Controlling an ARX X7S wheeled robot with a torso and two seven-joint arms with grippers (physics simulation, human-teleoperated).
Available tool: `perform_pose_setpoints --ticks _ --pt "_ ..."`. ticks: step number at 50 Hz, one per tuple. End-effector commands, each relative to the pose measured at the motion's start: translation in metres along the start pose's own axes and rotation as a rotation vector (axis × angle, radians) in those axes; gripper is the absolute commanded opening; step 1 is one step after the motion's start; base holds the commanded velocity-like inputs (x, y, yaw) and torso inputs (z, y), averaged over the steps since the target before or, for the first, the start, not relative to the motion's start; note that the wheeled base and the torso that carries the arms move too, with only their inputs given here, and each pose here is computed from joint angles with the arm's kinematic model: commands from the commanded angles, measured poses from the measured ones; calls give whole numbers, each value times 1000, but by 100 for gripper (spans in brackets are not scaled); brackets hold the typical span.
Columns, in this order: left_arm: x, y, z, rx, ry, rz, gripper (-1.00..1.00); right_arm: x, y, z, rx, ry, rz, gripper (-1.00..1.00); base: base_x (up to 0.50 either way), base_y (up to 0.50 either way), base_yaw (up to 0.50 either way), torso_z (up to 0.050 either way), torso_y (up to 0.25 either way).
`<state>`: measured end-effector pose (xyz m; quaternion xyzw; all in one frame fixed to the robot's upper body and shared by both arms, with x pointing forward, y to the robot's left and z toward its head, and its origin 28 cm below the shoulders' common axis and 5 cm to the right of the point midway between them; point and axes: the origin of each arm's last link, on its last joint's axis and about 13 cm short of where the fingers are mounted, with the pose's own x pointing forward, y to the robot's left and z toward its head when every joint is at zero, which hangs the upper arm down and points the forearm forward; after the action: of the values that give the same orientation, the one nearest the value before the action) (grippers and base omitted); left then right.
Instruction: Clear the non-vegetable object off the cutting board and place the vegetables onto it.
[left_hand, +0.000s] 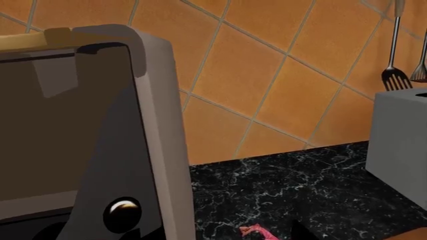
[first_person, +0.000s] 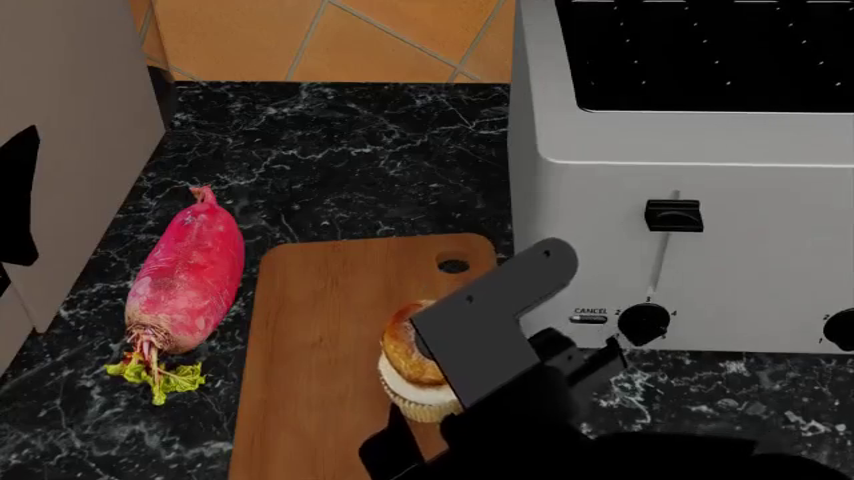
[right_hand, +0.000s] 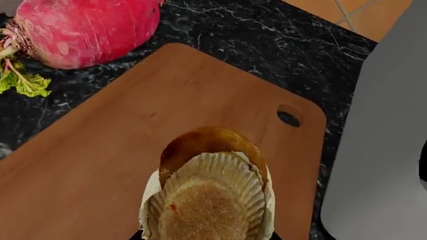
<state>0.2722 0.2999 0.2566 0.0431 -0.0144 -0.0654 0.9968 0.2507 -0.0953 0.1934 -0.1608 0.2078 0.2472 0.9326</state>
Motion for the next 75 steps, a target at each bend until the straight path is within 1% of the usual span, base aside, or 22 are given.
perform_pose_setpoints --ticks 1,8,20,24,30,37,48,52,55,58,59,61,68,70,75 --pt "13 0 0 -108 18 13 100 -26 7 6 -58 -37 18 -100 17 0 -12 0 0" --pt "12 -1 -1 -106 20 14 100 -51 8 10 -80 -81 10 -100 16 0 -11 1 0" --pt "11 -1 1 -103 13 11 100 -82 2 5 -68 -99 -44 -100 16 0 -11 2 0" --pt "11 0 0 -102 14 11 100 -91 -3 5 -54 -110 -76 -100 16 0 -11 0 0" --pt "13 -1 0 -113 15 8 100 -100 -12 -1 2 -125 -135 -100 16 0 -11 2 0" --pt "13 -4 3 -114 10 1 100 -103 -25 -10 35 -109 -215 -100 18 0 -12 0 0" --pt "13 -3 3 -115 14 3 100 -108 -42 -27 102 -96 -321 -100 18 0 -12 2 0" --pt "12 -4 3 -101 10 -4 100 -106 -49 -34 115 -80 -369 -100 17 0 -12 0 0" --pt "11 -3 2 -101 16 -3 100 -110 -59 -35 142 -86 -417 -100 17 1 -12 3 0" --pt "11 -4 1 -91 15 -8 100 -112 -64 -38 158 -79 -443 -100 16 0 -12 0 0" --pt "11 -5 1 -90 15 -10 100 -113 -67 -40 169 -75 -463 -100 16 0 -11 0 0" --pt "11 -6 1 -85 14 -12 100 -114 -72 -45 155 -52 -521 -100 16 0 -7 0 0" --pt "10 -5 2 -82 13 -10 100 -118 -79 -53 180 -16 -590 -100 16 0 -12 1 0" --pt "11 -4 2 -83 17 9 100 -118 -81 -55 216 1 -604 -100 16 0 -7 0 0" --pt "10 -4 2 -90 20 7 100 -116 -86 -65 235 35 -633 -100 16 0 -10 2 0"
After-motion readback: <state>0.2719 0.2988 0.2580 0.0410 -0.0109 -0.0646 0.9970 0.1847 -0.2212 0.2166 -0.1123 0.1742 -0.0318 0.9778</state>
